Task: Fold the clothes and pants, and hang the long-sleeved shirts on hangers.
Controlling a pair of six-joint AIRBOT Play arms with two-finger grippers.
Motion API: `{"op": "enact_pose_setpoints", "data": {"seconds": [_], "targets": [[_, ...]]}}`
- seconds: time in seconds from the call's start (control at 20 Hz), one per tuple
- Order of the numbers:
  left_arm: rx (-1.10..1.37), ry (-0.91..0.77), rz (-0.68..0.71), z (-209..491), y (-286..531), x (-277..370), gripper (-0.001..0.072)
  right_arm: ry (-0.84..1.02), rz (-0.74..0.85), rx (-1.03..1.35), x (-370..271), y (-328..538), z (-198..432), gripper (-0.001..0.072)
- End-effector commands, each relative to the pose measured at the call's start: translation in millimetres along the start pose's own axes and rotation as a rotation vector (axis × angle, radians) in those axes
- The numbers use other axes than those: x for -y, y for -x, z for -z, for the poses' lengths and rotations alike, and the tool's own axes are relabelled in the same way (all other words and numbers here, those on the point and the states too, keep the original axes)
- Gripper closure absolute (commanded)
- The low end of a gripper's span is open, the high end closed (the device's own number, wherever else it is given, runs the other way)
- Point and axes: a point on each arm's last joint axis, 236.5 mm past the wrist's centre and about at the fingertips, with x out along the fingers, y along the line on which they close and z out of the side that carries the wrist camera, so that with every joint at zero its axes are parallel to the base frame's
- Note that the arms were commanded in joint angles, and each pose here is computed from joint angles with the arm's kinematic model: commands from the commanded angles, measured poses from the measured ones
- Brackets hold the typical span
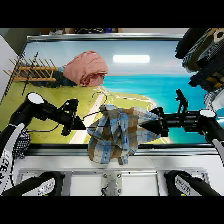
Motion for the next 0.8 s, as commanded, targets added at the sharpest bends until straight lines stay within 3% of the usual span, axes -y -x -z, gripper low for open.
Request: {"op": "enact_pose_setpoints", "data": {"seconds": [0.0,0.2,0.25,0.3,0.35,0.6,0.75], "targets": [[0.002,0.001,0.001,-0.5,-0.3,0.2,0.0694,0.002,-0.001,0.001,-0.1,-0.2,-0.2,0.024],[0.002,0.0,0.001,-0.5,-0.2,0.1,0.0694,0.002,0.003,0.039,0.8,0.0,-9.3,0.0246],[0.002,0.0,0.002,-0.5,-0.2,0.3,0.0694,0.02,0.003,0.04,0.8,0.0,-9.6,0.0326],[0.002,0.0,0.001,-0.5,-0.2,0.2,0.0694,0.059,0.003,0.04,0.6,0.0,-9.5,0.0554],[0.002,0.001,0.001,-0.4,-0.3,0.1,0.0694,0.099,0.004,0.04,0.6,0.0,-9.6,0.0688],[0.001,0.0,-0.003,-0.4,-0.2,-0.8,0.0694,0.417,0.028,0.034,4.8,0.0,-9.2,0.0691],[0.001,0.0,-0.003,-0.4,-0.2,-0.9,0.0694,0.449,0.08,0.017,17.5,0.6,-8.1,0.0691]]}}
